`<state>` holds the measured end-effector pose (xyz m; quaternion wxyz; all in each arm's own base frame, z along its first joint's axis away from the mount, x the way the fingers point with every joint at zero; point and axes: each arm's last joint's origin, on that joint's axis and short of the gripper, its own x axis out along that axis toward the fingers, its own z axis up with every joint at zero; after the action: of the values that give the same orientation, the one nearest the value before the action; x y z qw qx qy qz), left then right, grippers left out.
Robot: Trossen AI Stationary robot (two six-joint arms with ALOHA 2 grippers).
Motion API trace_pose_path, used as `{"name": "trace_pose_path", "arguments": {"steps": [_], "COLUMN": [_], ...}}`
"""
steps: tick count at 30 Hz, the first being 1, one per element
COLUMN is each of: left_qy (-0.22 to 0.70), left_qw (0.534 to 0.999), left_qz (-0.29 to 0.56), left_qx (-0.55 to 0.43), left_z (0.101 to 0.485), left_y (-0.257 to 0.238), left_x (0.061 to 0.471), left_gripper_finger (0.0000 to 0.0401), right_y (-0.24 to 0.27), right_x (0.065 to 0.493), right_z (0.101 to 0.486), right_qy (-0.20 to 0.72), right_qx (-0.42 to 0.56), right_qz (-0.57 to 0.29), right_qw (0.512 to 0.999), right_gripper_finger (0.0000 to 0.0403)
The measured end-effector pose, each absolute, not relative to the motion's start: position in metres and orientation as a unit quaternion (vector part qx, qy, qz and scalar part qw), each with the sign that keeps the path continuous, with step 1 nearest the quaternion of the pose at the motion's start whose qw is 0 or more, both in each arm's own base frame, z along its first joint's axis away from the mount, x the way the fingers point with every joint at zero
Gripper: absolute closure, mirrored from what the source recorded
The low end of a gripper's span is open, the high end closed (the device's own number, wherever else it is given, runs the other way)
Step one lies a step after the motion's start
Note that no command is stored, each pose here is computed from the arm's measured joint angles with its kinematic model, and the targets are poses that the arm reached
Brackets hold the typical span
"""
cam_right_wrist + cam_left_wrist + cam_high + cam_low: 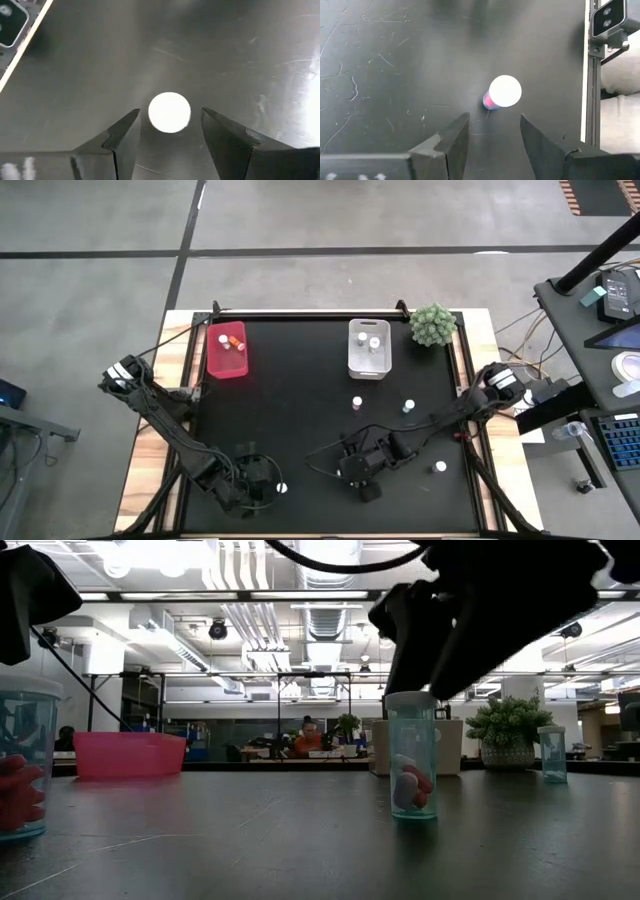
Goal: Pick and place medicine bottles into bin by pill shape (circle, oval)
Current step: Put the blue capsule bottle into the white bin
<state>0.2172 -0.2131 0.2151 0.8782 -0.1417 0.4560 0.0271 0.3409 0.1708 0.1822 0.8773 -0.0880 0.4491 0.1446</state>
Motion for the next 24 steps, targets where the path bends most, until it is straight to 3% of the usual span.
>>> {"name": "trace_pose_path", "arguments": {"steps": [11, 24], "left_qy": [0.455, 0.448], "left_qw": [0.878, 0.881], "left_qz": [0.025, 0.013], "left_qx": [-0.144, -0.152], "left_z": [0.217, 0.236], "left_y": [-0.214, -0.205], "left_x": [0.218, 0.209], "left_gripper_finger": [0.0241, 0.0241], "right_y": [0.174, 0.174], "right_x": [0.347, 0.348], "right_z": [0.174, 0.168], "right_qy": [0.440, 0.449], "right_qx": [-0.086, -0.080], "right_qz": [0.155, 0.155], "right_qw": [0.880, 0.876], "right_gripper_finger": [0.0207, 0.0299]}}
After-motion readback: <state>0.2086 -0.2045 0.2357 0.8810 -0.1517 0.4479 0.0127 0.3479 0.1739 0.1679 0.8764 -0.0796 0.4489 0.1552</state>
